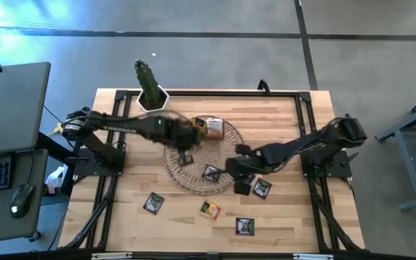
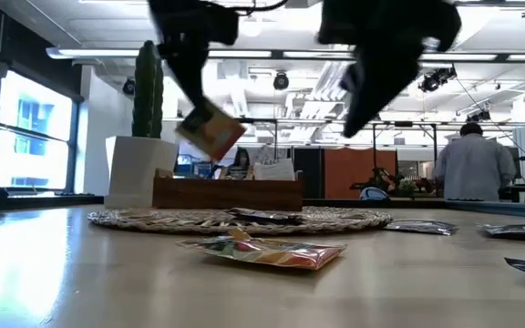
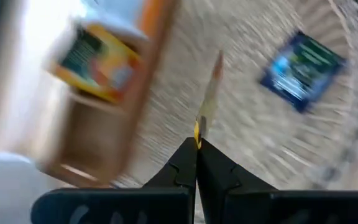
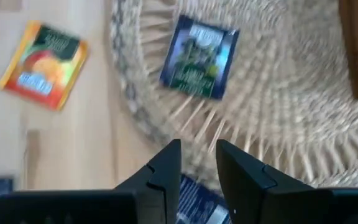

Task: Pick & Place Tea
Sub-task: Put the orange tea bag into the middle section of the wooden organizer

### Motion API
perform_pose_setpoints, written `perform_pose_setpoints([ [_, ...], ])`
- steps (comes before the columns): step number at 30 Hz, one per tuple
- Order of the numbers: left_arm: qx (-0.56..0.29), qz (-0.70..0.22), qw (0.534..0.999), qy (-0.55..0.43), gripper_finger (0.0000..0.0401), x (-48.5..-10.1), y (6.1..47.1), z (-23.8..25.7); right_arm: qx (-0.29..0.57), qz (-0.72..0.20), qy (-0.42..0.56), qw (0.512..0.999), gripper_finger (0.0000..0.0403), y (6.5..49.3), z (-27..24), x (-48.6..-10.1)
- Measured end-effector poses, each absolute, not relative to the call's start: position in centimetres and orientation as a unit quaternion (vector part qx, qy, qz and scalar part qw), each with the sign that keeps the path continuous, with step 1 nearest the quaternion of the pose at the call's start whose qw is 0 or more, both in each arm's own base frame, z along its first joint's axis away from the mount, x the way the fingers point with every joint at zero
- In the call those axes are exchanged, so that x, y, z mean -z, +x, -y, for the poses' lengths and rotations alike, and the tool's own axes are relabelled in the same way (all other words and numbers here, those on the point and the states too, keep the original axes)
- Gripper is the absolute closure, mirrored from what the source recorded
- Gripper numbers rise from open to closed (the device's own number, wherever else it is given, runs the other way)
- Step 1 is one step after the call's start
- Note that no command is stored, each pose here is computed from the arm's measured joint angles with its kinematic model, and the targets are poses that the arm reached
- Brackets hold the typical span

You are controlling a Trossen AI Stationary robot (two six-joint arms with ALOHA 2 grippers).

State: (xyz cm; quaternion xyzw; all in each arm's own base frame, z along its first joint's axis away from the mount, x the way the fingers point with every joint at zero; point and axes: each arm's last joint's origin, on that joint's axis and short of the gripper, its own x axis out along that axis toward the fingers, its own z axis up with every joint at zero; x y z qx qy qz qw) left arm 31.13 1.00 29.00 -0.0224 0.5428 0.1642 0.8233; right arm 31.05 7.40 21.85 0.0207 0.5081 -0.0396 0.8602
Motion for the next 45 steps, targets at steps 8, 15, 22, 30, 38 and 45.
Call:
perform_pose_setpoints([
  [8, -0.167, -0.554, 0.808, 0.106, 0.0401, -29.2, 32.1, -7.3, 0.007, -0.416, 0.055, 0.908, 0.0305, 25.2, -6.6, -21.5],
  [15, -0.155, -0.588, 0.781, 0.139, 0.0401, -26.3, 33.7, -9.4, 0.027, -0.303, 0.080, 0.949, 0.0305, 21.6, -4.6, -22.5],
  [22, -0.133, -0.632, 0.741, 0.186, 0.0400, -23.5, 34.8, -9.2, 0.032, -0.262, 0.087, 0.961, 0.0305, 19.6, -4.1, -22.3],
  [30, -0.160, -0.640, 0.711, 0.244, 0.0361, -23.0, 35.3, -9.4, 0.037, -0.248, 0.088, 0.964, 0.0305, 19.7, -4.0, -22.3],
  [38, -0.179, -0.634, 0.707, 0.258, 0.0282, -23.1, 35.4, -9.3, 0.028, -0.226, 0.072, 0.971, 0.0305, 19.9, -4.1, -22.7],
  [45, -0.186, -0.621, 0.730, 0.217, 0.0251, -23.0, 35.7, -8.2, 0.025, -0.216, 0.066, 0.974, 0.0305, 20.0, -4.1, -22.9],
])
